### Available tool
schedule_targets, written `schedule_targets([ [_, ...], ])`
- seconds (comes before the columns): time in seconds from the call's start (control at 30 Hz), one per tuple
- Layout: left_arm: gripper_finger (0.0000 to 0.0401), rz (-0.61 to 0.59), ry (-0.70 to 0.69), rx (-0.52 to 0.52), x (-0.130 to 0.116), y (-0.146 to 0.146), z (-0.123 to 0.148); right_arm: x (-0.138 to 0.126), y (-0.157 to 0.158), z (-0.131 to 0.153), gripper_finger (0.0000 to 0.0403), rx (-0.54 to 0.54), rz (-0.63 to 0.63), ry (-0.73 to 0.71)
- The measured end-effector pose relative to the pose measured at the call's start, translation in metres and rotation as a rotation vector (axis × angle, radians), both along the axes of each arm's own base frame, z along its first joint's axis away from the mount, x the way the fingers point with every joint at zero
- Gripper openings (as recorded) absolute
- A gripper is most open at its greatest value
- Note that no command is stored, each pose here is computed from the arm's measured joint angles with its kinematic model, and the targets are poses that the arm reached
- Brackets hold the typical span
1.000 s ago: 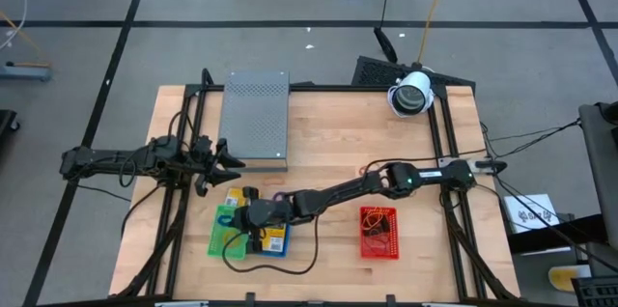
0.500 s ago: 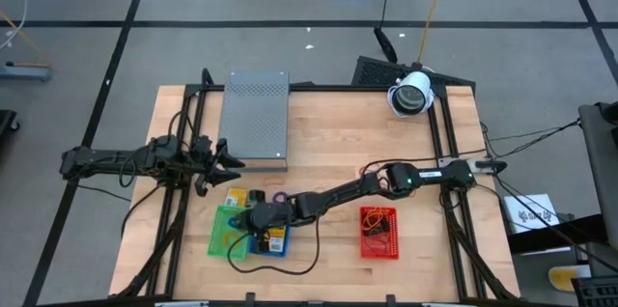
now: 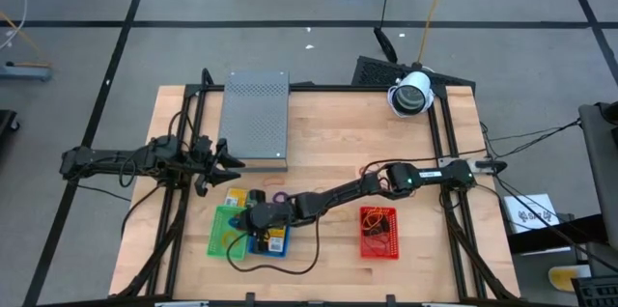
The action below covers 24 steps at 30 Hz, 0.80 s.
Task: Pick & Place Office Desk Supplies
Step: Put the blue spring rubberband into the green bin, then put the orange spring rubberband into the green bin
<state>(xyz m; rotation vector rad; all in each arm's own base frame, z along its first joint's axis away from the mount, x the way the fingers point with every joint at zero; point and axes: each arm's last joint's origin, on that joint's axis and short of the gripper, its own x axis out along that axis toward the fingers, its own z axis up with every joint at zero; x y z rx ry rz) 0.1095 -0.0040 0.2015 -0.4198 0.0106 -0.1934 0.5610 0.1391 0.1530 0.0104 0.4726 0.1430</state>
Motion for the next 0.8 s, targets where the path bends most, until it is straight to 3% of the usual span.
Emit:
schedule_targets([
  [0.5,0.0186,0.000,0.000,0.000,0.000,0.000,0.000,-0.001,0.016,0.006,0.0066,0.051,0.011,-0.059],
  [0.8,0.0186,0.000,0.000,0.001,0.000,0.000,0.000,-0.010,0.032,0.046,0.0066,0.013,0.069,-0.168],
])
